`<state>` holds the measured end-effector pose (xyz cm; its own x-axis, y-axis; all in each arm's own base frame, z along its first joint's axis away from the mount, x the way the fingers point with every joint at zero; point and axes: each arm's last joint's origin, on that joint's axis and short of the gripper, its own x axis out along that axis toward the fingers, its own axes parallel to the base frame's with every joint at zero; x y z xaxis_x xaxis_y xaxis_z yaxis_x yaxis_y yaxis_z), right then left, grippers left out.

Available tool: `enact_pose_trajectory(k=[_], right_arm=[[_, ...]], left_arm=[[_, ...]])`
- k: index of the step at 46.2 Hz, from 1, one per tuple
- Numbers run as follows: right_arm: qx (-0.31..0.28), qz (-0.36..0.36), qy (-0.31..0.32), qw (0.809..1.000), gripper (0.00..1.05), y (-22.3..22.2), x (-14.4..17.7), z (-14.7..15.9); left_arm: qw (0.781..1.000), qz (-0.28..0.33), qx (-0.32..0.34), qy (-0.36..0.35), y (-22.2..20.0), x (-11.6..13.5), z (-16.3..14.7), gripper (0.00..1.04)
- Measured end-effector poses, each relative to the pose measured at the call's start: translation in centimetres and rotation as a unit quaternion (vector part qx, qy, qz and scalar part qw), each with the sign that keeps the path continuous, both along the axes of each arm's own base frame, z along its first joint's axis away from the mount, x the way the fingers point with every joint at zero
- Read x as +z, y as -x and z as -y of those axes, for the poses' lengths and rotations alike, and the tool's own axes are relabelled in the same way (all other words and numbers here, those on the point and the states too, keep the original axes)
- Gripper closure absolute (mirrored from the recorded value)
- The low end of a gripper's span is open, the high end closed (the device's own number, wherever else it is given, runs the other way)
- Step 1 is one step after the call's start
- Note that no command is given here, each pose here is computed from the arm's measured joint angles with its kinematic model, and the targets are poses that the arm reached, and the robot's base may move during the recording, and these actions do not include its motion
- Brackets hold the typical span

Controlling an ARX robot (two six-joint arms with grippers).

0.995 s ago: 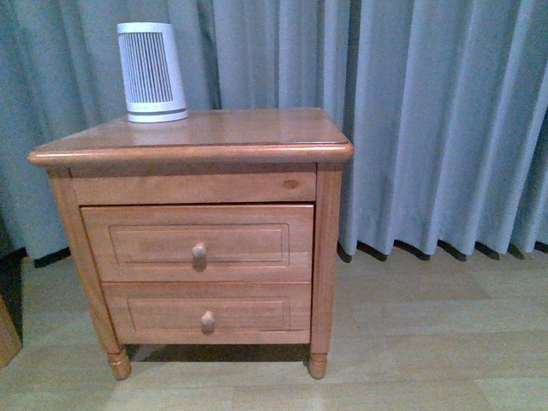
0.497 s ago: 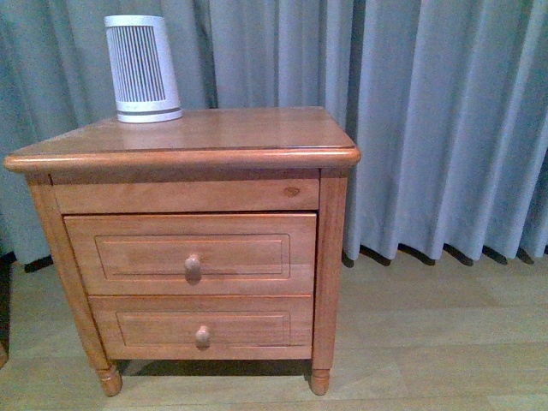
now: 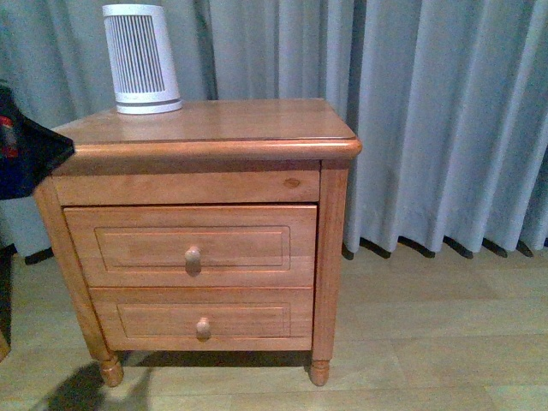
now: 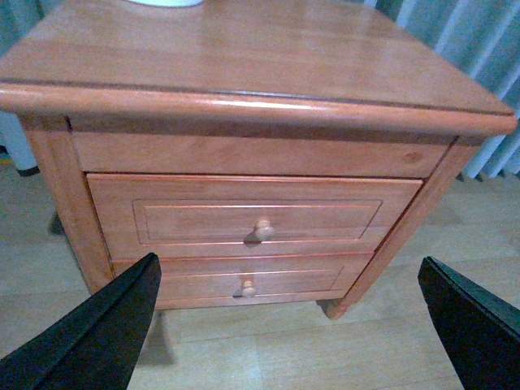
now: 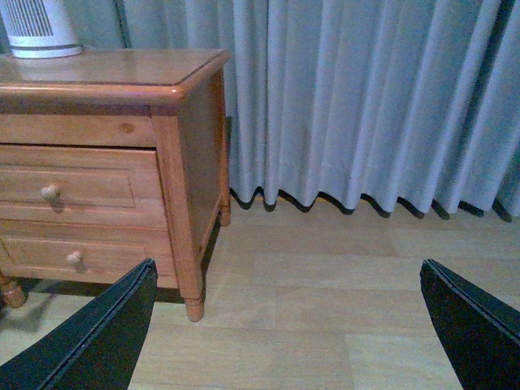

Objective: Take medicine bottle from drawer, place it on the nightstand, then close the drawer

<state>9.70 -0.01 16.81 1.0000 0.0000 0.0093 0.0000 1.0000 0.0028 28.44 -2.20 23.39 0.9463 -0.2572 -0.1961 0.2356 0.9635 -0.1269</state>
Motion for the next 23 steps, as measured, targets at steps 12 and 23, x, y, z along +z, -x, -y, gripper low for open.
enact_pose_trajectory(k=[12,23], right_arm=[[0.0,0.0,0.0,1.0,0.07,0.0,0.0,0.0],[0.0,0.0,0.0,1.0,0.07,0.0,0.0,0.0]], left_arm=[[0.999,-0.046,0.018,-0.019,-5.6,-4.2,2.3,0.06],[0.997,-0.066,0.026,-0.028,-9.0,-7.2,4.1,0.06]])
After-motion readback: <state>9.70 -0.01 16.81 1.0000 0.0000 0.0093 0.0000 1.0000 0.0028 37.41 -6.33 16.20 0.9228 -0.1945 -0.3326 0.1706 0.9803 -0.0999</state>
